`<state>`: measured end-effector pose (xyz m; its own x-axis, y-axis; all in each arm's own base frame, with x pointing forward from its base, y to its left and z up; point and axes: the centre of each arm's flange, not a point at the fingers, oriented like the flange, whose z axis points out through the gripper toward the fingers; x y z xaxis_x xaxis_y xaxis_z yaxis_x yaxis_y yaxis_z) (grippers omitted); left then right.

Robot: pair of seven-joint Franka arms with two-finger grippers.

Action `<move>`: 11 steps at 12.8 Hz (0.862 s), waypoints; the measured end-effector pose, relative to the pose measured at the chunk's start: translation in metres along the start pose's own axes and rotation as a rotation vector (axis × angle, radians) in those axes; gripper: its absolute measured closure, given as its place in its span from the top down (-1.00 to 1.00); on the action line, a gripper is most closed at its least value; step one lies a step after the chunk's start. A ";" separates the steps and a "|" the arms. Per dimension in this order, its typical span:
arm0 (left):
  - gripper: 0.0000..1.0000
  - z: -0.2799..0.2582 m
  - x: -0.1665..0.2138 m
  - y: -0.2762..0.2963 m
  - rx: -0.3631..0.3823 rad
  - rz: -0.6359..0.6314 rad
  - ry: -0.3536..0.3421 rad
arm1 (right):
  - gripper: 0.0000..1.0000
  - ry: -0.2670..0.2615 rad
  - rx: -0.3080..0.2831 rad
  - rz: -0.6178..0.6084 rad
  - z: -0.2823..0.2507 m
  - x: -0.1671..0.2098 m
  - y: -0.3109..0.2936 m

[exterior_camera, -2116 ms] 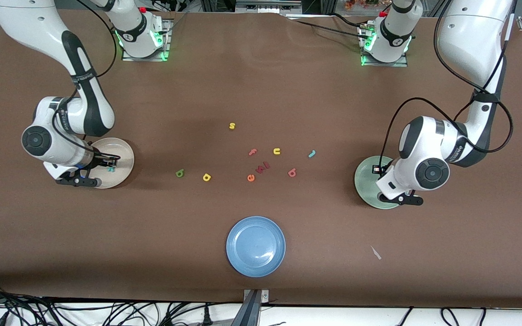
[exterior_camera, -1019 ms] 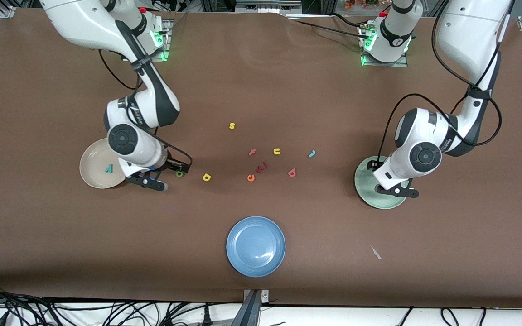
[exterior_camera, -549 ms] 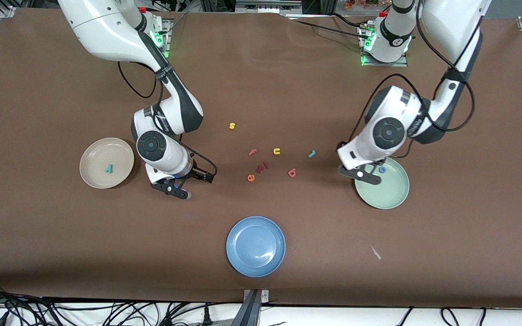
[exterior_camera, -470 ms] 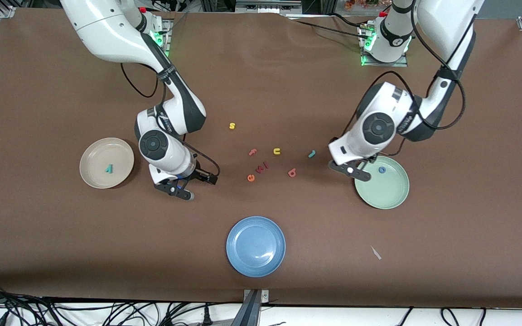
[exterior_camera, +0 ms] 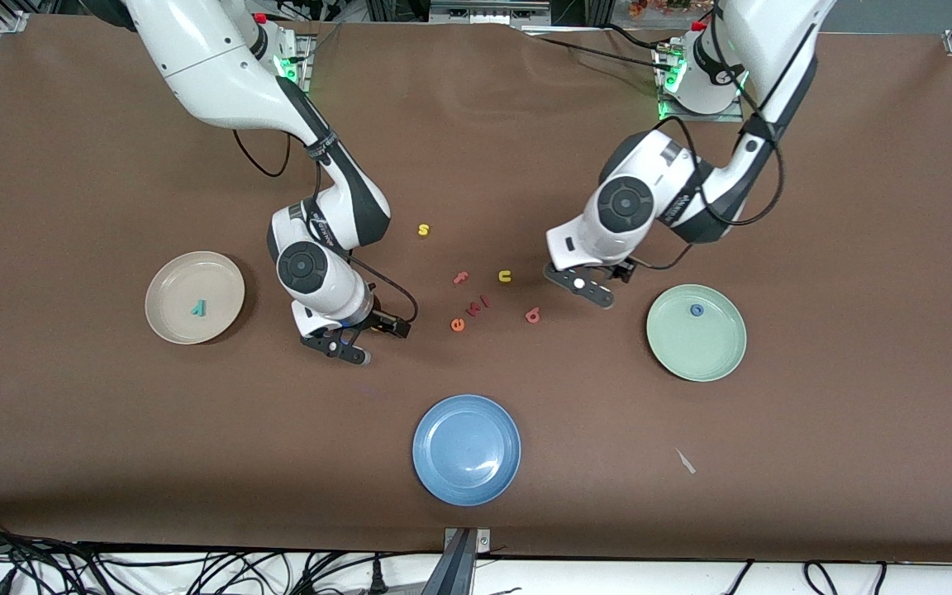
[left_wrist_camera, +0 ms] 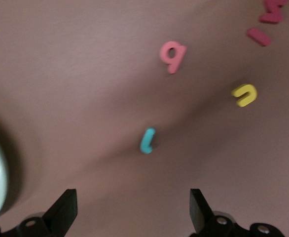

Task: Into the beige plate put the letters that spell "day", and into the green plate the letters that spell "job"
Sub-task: 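Grasp the yellow letter with the right gripper while the left gripper reaches the cyan l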

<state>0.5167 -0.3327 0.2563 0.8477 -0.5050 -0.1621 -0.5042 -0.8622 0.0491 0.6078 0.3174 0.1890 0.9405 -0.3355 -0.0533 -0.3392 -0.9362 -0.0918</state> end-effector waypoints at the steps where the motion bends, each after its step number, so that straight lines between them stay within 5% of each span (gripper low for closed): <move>1: 0.99 0.014 0.004 0.007 0.019 0.035 0.015 | 1.00 0.000 -0.001 -0.001 0.001 0.001 0.001; 7: 0.76 0.062 0.014 0.015 0.031 0.101 0.042 | 0.78 -0.012 -0.014 -0.001 0.013 0.002 0.006; 11: 0.58 0.070 0.014 0.014 0.057 0.134 0.044 | -0.14 -0.010 -0.012 0.001 0.010 0.003 0.006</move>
<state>0.5101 -0.3494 0.1856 0.7779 -0.6178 -0.1149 -0.6209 -0.7838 0.0111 0.6089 0.3122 0.1780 0.9399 -0.3354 -0.0634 -0.3398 -0.9371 -0.0795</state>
